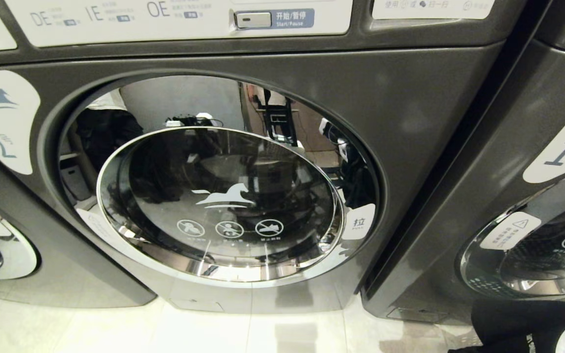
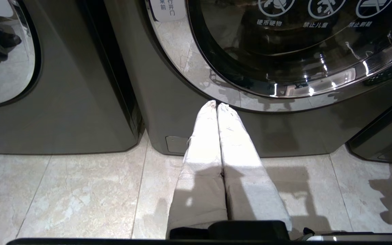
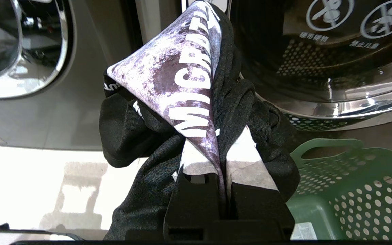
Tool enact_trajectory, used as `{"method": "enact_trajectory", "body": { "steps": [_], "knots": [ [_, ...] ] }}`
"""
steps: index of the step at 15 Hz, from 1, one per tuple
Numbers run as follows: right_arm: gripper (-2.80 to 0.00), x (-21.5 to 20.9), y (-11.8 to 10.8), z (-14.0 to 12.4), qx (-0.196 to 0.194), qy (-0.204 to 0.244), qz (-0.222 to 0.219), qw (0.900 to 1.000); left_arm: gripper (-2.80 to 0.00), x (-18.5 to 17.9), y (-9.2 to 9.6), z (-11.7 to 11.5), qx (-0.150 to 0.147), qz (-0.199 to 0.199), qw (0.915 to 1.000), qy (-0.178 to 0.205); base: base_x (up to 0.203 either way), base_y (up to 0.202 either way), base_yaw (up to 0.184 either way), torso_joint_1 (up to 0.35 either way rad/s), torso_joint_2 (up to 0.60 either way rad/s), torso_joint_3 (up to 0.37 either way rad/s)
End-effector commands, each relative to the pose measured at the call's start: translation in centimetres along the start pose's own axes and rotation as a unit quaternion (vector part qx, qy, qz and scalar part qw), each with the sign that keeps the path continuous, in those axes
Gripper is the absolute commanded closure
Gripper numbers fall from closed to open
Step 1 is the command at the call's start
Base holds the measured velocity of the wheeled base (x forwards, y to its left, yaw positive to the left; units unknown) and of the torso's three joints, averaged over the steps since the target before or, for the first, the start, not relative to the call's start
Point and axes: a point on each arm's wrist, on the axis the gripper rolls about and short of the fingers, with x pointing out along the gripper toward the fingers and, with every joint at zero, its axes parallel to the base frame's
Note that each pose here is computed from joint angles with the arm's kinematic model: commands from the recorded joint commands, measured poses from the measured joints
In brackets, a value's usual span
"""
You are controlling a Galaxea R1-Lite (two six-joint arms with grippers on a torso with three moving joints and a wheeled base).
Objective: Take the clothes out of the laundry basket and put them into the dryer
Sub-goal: Put the clothes in the dryer
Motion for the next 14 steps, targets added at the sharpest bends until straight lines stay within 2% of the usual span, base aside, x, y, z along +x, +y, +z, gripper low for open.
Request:
{"method": "enact_trajectory", "body": {
  "steps": [1, 14],
  "knots": [
    [0.0, 0.0, 0.0, 0.0, 0.001, 0.0, 0.0, 1.0, 0.0, 0.0, 0.0, 0.0, 0.0, 0.0, 1.0, -0.001, 0.0, 0.0, 0.0, 0.007, 0.0, 0.193],
    [0.0, 0.0, 0.0, 0.0, -0.002, 0.0, 0.001, 1.0, 0.0, 0.0, 0.0, 0.0, 0.0, 0.0, 1.0, -0.001, 0.0, 0.0, 0.0, 0.001, 0.0, 0.202]
  ]
}}
